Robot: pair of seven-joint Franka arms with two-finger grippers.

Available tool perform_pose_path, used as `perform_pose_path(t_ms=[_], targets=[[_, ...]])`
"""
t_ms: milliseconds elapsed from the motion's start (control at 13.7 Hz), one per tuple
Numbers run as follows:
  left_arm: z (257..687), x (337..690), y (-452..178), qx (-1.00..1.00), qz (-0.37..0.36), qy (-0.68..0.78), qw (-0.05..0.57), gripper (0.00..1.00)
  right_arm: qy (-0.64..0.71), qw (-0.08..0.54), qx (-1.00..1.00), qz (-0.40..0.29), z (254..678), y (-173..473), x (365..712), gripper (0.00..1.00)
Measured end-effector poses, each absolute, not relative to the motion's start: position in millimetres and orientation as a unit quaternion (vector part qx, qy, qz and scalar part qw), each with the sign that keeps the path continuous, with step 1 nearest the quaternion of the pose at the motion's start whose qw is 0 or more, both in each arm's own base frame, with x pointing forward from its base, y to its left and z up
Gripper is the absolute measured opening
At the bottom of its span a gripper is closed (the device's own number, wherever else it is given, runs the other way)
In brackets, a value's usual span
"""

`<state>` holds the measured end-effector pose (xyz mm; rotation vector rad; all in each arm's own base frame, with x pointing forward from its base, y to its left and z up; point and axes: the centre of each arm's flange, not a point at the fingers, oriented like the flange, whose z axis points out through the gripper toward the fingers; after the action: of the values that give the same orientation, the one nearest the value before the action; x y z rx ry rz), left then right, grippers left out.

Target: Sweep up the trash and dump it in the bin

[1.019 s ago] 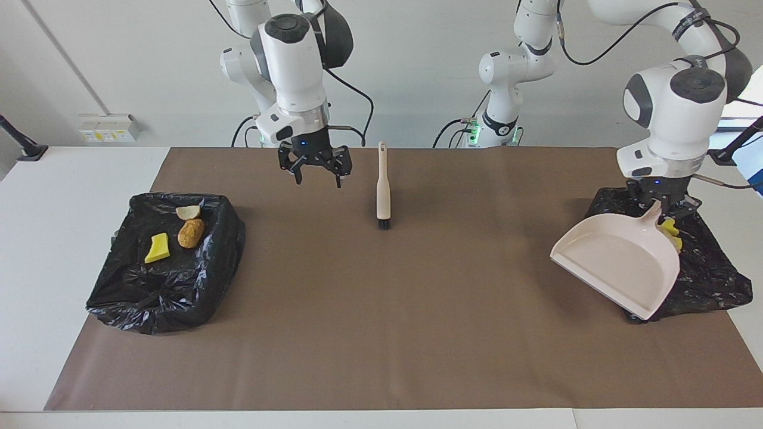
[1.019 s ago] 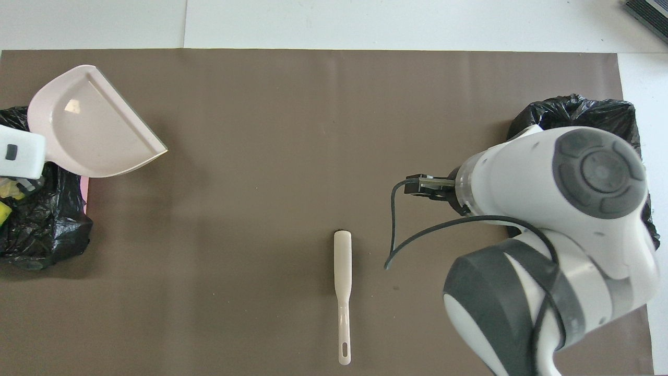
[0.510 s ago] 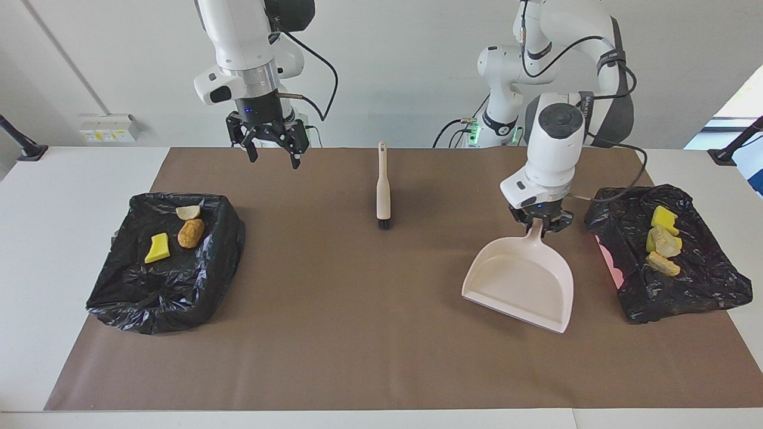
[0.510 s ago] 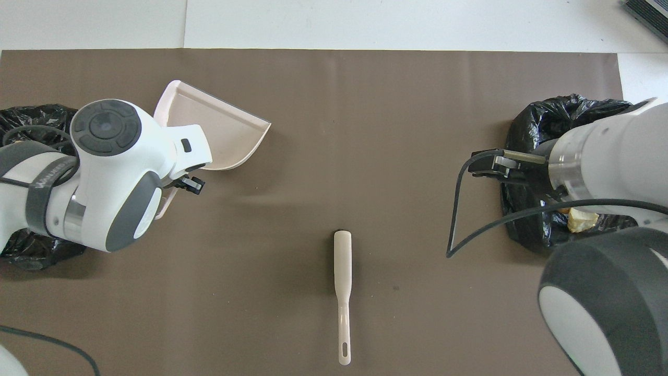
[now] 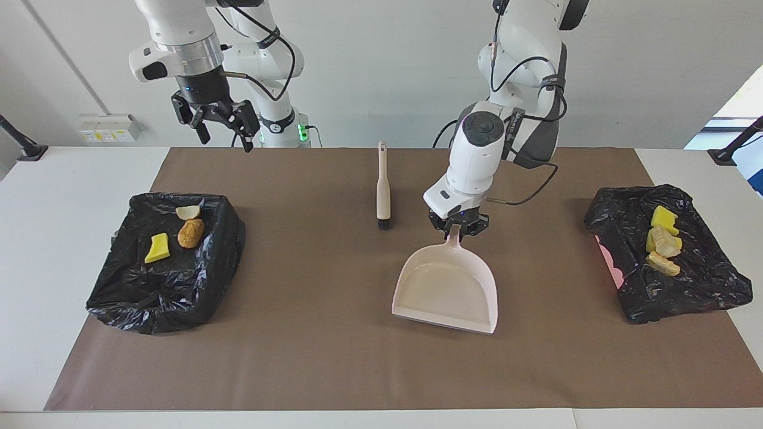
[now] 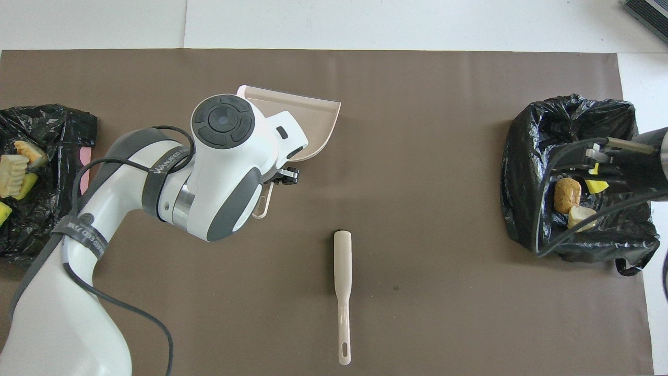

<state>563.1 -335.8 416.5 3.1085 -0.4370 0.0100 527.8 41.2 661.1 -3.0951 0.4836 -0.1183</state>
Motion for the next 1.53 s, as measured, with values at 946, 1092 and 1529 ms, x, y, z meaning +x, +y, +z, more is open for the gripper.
perform_pose_path(t_ms=[946, 1092, 1529], targets=[[359.6, 577.1, -444.8, 0.998, -0.009, -0.058, 0.000, 0.31, 0.078, 0.002, -0.997, -0.009, 654.5, -36.7, 517.9, 1.00], [359.9, 578.2, -443.7, 0.998, -0.008, -0.056, -0.001, 0.32, 0.072, 0.001, -0.997, -0.004, 649.6, -29.5, 518.2, 1.00], [364.6, 579.0, -440.4, 0.999, -0.005, -0.054, -0.001, 0.93, 0.075, -0.001, -0.997, 0.001, 645.8, -2.4, 513.4, 1.00]])
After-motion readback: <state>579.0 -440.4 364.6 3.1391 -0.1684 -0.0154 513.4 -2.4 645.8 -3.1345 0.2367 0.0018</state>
